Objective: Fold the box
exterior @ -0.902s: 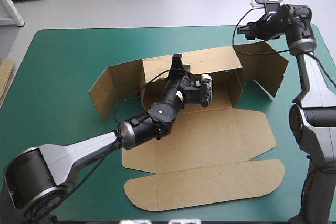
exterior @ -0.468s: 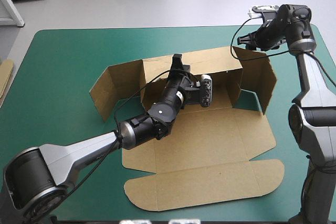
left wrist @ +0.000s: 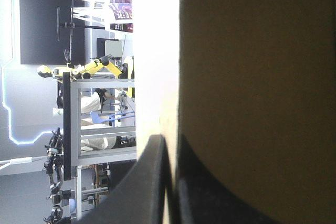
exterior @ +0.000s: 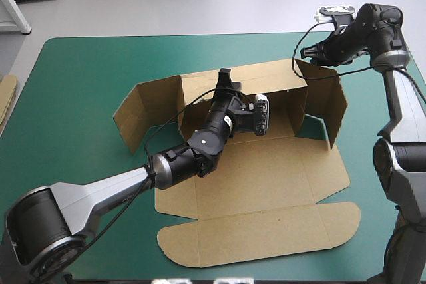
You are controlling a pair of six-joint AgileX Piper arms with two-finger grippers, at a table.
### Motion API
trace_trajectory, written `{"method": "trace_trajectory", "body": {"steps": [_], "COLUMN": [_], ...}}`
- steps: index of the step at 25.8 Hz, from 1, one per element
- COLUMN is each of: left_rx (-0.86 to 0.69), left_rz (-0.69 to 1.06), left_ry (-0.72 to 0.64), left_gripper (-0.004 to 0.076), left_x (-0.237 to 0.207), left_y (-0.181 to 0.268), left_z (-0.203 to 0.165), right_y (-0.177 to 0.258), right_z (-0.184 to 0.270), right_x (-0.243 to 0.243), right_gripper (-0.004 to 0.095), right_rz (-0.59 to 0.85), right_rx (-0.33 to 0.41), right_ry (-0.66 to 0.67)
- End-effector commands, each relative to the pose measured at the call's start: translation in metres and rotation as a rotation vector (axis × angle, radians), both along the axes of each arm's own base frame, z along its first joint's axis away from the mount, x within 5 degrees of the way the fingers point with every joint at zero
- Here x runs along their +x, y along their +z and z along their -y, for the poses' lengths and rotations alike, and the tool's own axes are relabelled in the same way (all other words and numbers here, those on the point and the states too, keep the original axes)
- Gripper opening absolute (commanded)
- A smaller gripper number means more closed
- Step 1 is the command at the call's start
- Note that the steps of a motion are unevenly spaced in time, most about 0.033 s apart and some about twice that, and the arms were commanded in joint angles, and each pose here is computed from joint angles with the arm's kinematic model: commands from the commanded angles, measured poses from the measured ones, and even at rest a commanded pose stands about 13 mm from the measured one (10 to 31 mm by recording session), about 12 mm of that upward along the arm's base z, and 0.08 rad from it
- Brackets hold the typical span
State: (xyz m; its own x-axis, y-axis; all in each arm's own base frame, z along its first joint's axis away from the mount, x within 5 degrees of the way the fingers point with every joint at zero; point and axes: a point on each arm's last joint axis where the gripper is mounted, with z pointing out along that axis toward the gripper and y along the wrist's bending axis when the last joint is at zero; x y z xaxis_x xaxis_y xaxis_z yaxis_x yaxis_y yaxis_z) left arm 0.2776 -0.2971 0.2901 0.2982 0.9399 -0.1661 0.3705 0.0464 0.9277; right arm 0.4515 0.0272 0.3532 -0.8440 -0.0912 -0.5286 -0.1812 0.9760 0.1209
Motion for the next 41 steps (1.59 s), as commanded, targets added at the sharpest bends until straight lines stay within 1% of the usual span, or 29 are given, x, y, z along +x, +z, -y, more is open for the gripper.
{"method": "trace_trajectory", "body": {"steps": [1, 6, 11, 13, 16, 19, 22, 24, 25, 26, 27, 30, 34, 35, 37, 38, 41], "left_rx": [-0.080, -0.080, -0.080, -0.082, -0.094, -0.094, -0.094, -0.094, -0.093, -0.093, -0.093, -0.093, -0.093, -0.093, -0.093, -0.093, -0.093], "left_rz": [-0.009, -0.009, -0.009, -0.010, -0.014, -0.014, -0.014, -0.015, -0.014, -0.014, -0.013, -0.013, -0.013, -0.013, -0.013, -0.013, -0.013], "left_ry": [0.006, 0.006, 0.007, 0.007, 0.012, 0.012, 0.012, 0.009, 0.009, 0.009, 0.007, 0.009, 0.009, 0.009, 0.009, 0.007, 0.007], "left_gripper": [-0.0008, -0.0008, -0.0008, -0.0008, -0.0008, -0.0008, -0.0008, -0.0008, -0.0008, -0.0008, -0.0008, -0.0008, -0.0008, -0.0008, -0.0008, -0.0008, -0.0008], "left_x": [-0.006, -0.006, -0.006, -0.006, -0.006, -0.006, -0.006, -0.006, -0.006, -0.006, -0.006, -0.006, -0.006, -0.006, -0.006, -0.006, -0.006], "left_y": [0.016, 0.016, 0.016, 0.016, 0.016, 0.016, 0.016, 0.016, 0.016, 0.016, 0.016, 0.016, 0.016, 0.016, 0.016, 0.016, 0.016], "left_z": [-0.001, -0.001, -0.001, -0.001, -0.001, -0.001, -0.001, -0.001, -0.001, -0.001, -0.001, -0.001, -0.001, -0.001, -0.001, -0.001, -0.001], "right_y": [0.028, 0.024, 0.019, 0.011, 0.004, -0.001, -0.005, -0.012, -0.015, -0.015, -0.018, -0.024, -0.031, -0.031, -0.031, -0.031, -0.032], "right_z": [-0.002, -0.006, -0.005, -0.003, -0.001, 0.007, 0.012, 0.013, 0.010, 0.008, 0.008, 0.007, 0.009, 0.009, 0.009, 0.009, 0.009], "right_x": [-0.024, -0.036, -0.048, -0.054, -0.068, -0.085, -0.104, -0.117, -0.128, -0.131, -0.134, -0.135, -0.138, -0.139, -0.139, -0.137, -0.132], "right_gripper": [0.0411, 0.0398, 0.0398, 0.0398, 0.0399, 0.0398, 0.0393, 0.0373, 0.0358, 0.0353, 0.0351, 0.0351, 0.0353, 0.0356, 0.0401, 0.0452, 0.0544], "right_rz": [0.050, 0.021, 0.020, 0.025, 0.077, 0.166, 0.286, 0.346, 0.416, 0.441, 0.450, 0.422, 0.361, 0.357, 0.357, 0.375, 0.426], "right_rx": [0.008, 0.033, 0.014, 0.023, 0.058, 0.058, 0.042, 0.034, 0.046, 0.063, 0.066, 0.058, 0.023, 0.026, 0.024, 0.009, -0.006], "right_ry": [0.044, 0.095, 0.126, 0.121, 0.132, 0.122, 0.150, 0.207, 0.285, 0.307, 0.329, 0.356, 0.367, 0.373, 0.379, 0.377, 0.408]}}
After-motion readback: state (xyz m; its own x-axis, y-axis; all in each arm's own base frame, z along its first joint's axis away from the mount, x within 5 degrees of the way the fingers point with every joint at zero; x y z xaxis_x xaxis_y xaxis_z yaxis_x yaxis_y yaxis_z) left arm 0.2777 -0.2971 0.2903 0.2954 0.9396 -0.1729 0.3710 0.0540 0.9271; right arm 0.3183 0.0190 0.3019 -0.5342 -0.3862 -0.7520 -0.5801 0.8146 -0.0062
